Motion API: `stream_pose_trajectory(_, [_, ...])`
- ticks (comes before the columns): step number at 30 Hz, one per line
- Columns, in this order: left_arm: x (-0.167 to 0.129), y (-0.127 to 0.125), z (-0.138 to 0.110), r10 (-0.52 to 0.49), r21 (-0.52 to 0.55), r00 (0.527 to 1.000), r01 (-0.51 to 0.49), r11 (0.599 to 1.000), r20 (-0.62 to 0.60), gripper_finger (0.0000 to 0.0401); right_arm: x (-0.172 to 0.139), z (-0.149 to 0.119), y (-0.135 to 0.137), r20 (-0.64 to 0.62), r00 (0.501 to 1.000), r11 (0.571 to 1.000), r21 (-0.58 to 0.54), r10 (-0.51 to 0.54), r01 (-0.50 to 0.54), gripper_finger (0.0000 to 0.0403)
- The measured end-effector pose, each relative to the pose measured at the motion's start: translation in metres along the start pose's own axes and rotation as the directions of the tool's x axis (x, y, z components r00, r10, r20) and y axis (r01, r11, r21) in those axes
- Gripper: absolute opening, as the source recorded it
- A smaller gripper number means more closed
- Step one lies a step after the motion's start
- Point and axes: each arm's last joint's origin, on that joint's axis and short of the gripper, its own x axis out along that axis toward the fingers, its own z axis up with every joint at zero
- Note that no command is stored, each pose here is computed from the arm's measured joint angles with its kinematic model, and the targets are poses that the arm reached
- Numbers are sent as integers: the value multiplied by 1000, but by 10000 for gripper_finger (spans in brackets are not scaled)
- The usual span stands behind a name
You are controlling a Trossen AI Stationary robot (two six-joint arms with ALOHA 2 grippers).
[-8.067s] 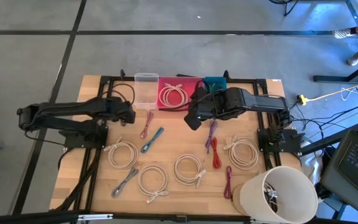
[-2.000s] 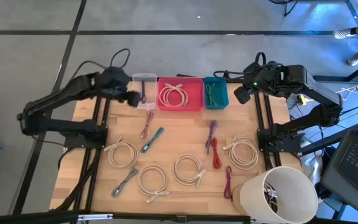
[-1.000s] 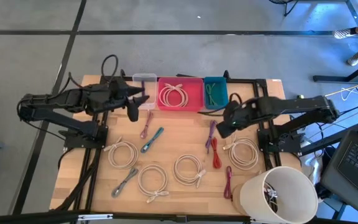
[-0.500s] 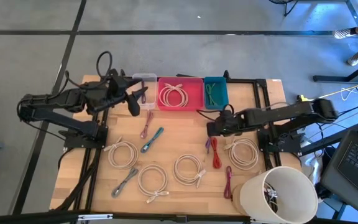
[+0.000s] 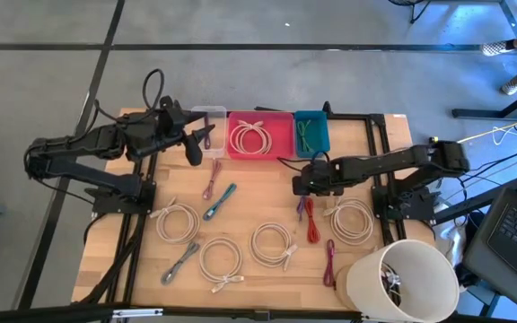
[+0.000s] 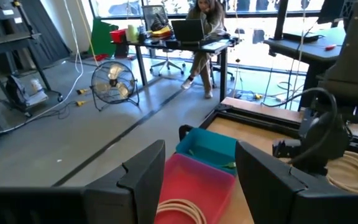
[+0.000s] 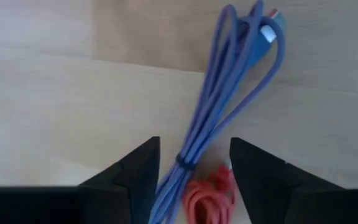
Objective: Pick & Place USB Port
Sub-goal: Put the purple charger cable into the blue bin
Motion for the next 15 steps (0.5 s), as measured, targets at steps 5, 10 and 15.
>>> stream_pose_trajectory(5, [1,2,0,13,-2,1000,-13,1000,-1,189,18,-2,-2,-9,998,998,-26,-63,63,207])
stream_pose_trajectory(10, [1,2,0,13,0,1000,-13,1000,-4,189,26,-2,-1,-10,997,996,-28,-80,79,195])
stream_pose_trajectory(15, [1,2,-1,13,2,1000,-13,1000,-7,189,26,-2,-1,-7,998,997,-28,-66,66,150])
